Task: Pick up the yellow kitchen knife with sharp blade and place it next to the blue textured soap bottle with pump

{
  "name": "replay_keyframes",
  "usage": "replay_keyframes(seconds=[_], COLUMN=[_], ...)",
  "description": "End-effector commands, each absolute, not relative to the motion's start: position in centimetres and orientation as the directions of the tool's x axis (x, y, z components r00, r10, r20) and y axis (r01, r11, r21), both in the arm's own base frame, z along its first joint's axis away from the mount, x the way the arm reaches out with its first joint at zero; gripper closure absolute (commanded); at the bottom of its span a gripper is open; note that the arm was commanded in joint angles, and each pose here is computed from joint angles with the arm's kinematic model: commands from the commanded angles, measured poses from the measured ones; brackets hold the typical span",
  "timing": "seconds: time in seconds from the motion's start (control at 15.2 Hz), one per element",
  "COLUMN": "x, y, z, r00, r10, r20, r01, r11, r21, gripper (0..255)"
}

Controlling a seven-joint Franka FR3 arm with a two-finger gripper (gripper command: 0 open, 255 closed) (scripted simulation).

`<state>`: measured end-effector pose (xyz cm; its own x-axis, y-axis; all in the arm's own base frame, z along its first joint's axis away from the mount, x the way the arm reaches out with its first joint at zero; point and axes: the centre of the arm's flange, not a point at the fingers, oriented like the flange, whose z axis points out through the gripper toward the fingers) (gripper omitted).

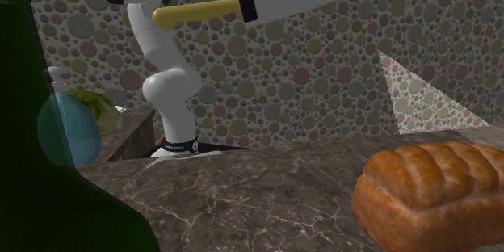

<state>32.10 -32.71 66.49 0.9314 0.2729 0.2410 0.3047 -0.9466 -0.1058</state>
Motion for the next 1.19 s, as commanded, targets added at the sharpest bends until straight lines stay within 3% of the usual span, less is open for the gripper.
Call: replay_keyframes(seconds=[0.0, 1.12], x=[29.3, 7.0], y=[-32.8, -35.2], z=[66.4, 66.4], r00=[0.931, 0.931], r10=[0.274, 0.274], r20=[0.24, 0.24], r01=[0.306, 0.306], r11=[-0.946, -0.946], r21=[-0.105, -0.105], gripper=[255, 255])
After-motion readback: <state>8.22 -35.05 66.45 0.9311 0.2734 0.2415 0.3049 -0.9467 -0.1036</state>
